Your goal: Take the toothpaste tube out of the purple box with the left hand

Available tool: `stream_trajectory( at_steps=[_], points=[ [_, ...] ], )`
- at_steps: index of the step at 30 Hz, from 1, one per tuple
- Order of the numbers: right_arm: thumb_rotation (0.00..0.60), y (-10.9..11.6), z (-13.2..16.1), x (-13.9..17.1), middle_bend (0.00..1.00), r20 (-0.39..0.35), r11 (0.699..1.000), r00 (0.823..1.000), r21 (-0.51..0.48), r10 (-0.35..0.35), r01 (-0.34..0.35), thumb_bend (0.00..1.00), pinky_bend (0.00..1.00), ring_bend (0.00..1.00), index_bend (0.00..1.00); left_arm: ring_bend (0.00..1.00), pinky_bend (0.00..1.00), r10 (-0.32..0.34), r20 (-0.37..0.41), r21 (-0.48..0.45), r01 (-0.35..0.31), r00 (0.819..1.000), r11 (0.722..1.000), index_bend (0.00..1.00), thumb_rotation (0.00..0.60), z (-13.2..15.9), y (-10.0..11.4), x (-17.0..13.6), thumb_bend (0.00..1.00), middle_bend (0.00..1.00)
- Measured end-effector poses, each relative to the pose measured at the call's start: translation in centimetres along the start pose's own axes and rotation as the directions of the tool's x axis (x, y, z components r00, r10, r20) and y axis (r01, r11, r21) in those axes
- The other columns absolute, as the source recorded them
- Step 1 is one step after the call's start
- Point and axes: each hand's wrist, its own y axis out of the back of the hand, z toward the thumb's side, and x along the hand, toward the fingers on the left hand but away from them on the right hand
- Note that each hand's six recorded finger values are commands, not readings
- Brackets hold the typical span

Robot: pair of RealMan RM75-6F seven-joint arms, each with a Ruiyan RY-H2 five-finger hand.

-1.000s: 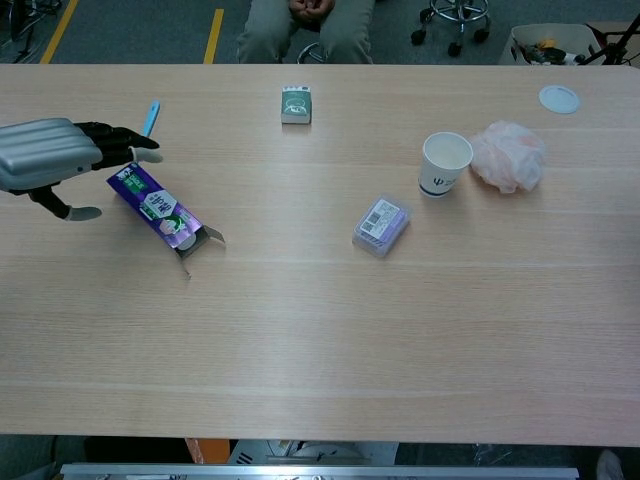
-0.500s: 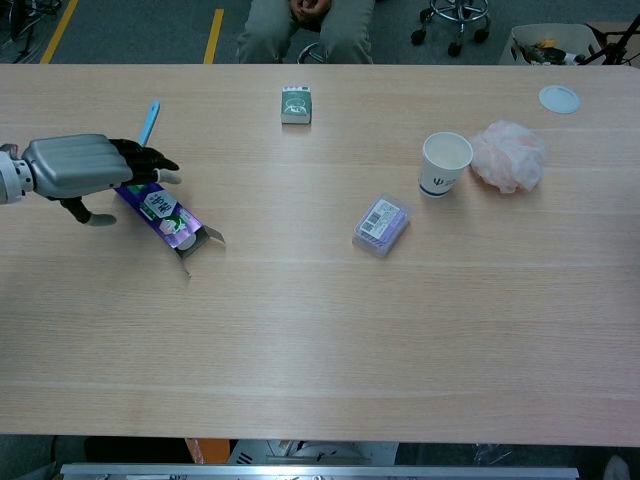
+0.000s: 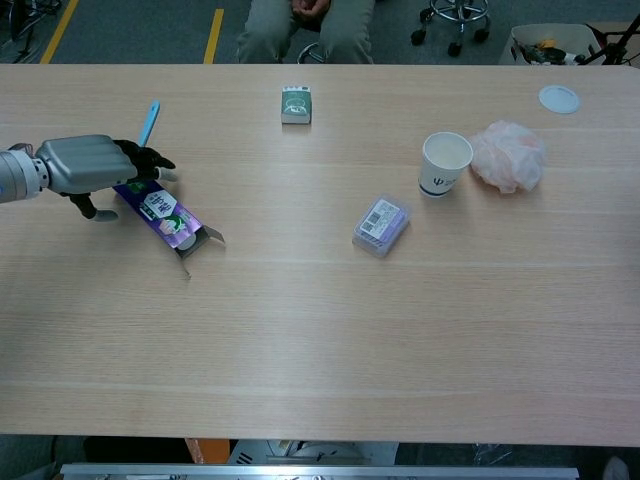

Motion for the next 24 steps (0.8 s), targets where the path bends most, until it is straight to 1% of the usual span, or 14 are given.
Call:
stream_trajectory(
  at_steps=[2,4,6,10,11,13,15,20,24],
  points=[
    [0.6,0.0,-0.1,0.1,0.39,0.002,1.0,1.0,-0.001,-0.001,0.001,0.29,0.34,0.28,0.31,0.06,0.17,0.001,0.003,0.001,-0.001,1.0,1.0,0.04,0.6,0.2,-0.1,0.3,0.29,0.05],
    [0.6,0.0,-0.2,0.1,0.39,0.004,1.0,1.0,-0.002,-0.002,0.002,0.29,0.34,0.28,0.31,0.12,0.23,0.003,0.005,0.005,-0.003,1.0,1.0,0.11,0.6,0.4,-0.2,0.6,0.29,0.12],
    [0.6,0.0,-0.3,0.2,0.39,0.006,1.0,1.0,-0.004,-0.002,0.002,0.29,0.34,0.28,0.31,0.16,0.28,0.007,0.007,0.007,-0.007,1.0,1.0,0.15,0.6,0.7,-0.3,0.9,0.29,0.18],
    [0.6,-0.1,-0.5,0.3,0.39,0.011,1.0,1.0,-0.008,0.001,-0.001,0.29,0.34,0.28,0.31,0.27,0.39,0.025,0.003,0.018,-0.025,1.0,1.0,0.31,0.6,1.0,-0.3,1.2,0.29,0.33],
    [0.6,-0.1,-0.5,0.4,0.39,0.012,1.0,1.0,-0.009,0.001,-0.001,0.29,0.34,0.28,0.31,0.28,0.4,0.032,0.002,0.021,-0.032,0.999,0.999,0.32,0.6,1.0,-0.2,1.2,0.29,0.34],
    [0.6,0.0,-0.6,0.4,0.39,0.011,1.0,1.0,-0.01,0.0,0.0,0.29,0.34,0.28,0.31,0.33,0.45,0.047,-0.005,0.026,-0.047,0.999,0.999,0.36,0.6,1.0,0.0,1.2,0.29,0.41],
    [0.6,0.1,-0.6,0.4,0.39,0.009,1.0,1.0,-0.011,-0.003,0.004,0.29,0.34,0.28,0.31,0.35,0.47,0.059,-0.01,0.028,-0.059,0.998,0.998,0.37,0.6,0.9,0.2,1.2,0.29,0.44],
    [0.6,0.1,-0.6,0.5,0.39,0.002,1.0,1.0,-0.018,-0.004,0.004,0.29,0.34,0.28,0.31,0.36,0.48,0.106,-0.012,0.055,-0.105,0.994,0.993,0.37,0.6,1.0,1.4,0.8,0.29,0.44],
    [0.6,0.1,-0.6,0.5,0.39,-0.002,1.0,1.0,-0.025,-0.007,0.007,0.29,0.34,0.28,0.31,0.36,0.48,0.159,-0.01,0.072,-0.158,0.987,0.985,0.37,0.6,1.3,2.9,0.1,0.29,0.44]
  ],
)
